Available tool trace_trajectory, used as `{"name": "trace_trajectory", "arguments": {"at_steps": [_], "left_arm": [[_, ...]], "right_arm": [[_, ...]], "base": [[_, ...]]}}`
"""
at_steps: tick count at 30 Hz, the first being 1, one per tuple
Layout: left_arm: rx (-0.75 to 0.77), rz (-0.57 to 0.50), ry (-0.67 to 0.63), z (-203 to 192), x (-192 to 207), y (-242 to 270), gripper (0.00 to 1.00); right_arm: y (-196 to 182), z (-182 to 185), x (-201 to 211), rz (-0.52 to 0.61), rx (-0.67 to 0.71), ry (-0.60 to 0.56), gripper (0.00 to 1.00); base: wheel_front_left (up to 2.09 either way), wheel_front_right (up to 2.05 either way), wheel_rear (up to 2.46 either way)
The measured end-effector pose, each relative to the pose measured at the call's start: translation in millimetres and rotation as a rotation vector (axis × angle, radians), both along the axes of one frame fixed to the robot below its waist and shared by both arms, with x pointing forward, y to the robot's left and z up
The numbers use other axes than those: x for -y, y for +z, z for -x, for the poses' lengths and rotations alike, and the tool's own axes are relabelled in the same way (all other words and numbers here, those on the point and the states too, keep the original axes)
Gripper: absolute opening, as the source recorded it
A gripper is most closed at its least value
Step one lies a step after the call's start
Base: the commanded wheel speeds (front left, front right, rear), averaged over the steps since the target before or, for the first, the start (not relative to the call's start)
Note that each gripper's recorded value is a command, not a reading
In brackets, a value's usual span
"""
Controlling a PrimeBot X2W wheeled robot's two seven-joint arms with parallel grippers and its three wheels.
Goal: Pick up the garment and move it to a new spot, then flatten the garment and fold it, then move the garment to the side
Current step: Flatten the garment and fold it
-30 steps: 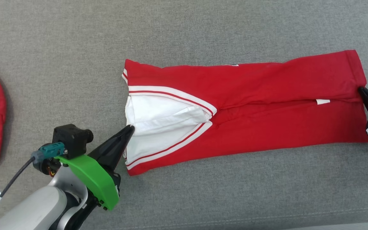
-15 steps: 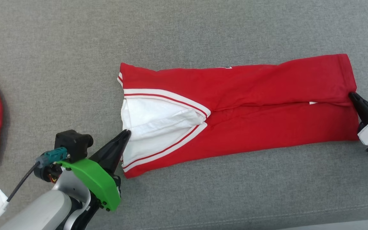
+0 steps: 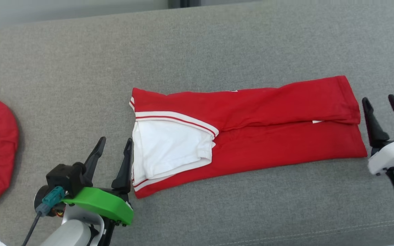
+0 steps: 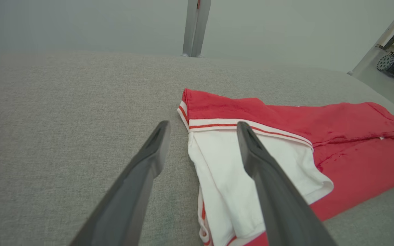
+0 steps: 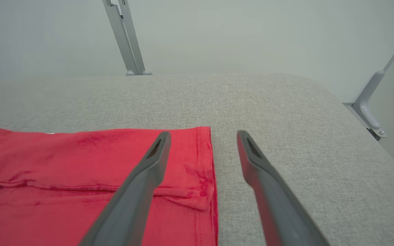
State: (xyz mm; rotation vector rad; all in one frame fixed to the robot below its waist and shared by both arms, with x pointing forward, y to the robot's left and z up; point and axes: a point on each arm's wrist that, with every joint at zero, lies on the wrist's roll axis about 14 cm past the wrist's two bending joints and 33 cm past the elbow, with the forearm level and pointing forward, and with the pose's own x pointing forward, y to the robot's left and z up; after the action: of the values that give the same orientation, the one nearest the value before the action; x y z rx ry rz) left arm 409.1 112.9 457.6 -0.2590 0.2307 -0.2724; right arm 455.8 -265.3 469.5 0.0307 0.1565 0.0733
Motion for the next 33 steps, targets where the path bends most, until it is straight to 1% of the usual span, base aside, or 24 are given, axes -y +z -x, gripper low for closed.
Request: {"name": "trace_trajectory", "arguments": {"at_steps": [2,5,8,9,14,20,23,26,33], "left_arm": [[0.024,0.006,0.037,2.1,-3.3,5.8,1.00],[0.111,-0.012,0.080,3.9,-8.6,24.3,1.00],[0.154,-0.052,0.116,16.8,-14.4,29.0,1.00],[0.168,-0.049,0.138,20.5,-17.0,32.6,1.00],[0.253,-0.076,0.177,39.1,-19.5,49.8,1.00],[0.293,-0.114,0.173,66.1,-13.5,52.5,1.00],[0.307,-0.124,0.173,74.4,-11.6,54.2,1.00],[0.313,-0.125,0.175,80.7,-11.4,54.5,1.00],[0.308,-0.128,0.190,92.4,-14.4,51.0,1.00]], "right_arm": [[3.8,6.8,-10.2,0.006,0.044,0.011,1.00],[12.2,14.1,-22.8,0.004,0.096,0.022,1.00],[11.5,26.2,-35.2,-0.010,0.106,0.030,1.00],[11.1,30.5,-39.3,-0.008,0.106,0.035,1.00],[36.7,40.8,-50.5,-0.018,0.196,0.031,1.00],[33.7,67.3,-56.2,-0.035,0.198,0.012,1.00],[35.3,75.9,-53.6,-0.057,0.208,-0.015,1.00],[27.7,85.6,-52.5,-0.066,0.189,-0.031,1.00],[25.5,88.5,-55.3,-0.082,0.186,-0.036,1.00]], "base": [[0.00,0.00,0.00],[0.00,0.00,0.00],[0.00,0.00,0.00],[0.00,0.00,0.00],[0.00,0.00,0.00],[0.00,0.00,0.00],[0.00,0.00,0.00],[0.00,0.00,0.00],[0.00,0.00,0.00]]}}
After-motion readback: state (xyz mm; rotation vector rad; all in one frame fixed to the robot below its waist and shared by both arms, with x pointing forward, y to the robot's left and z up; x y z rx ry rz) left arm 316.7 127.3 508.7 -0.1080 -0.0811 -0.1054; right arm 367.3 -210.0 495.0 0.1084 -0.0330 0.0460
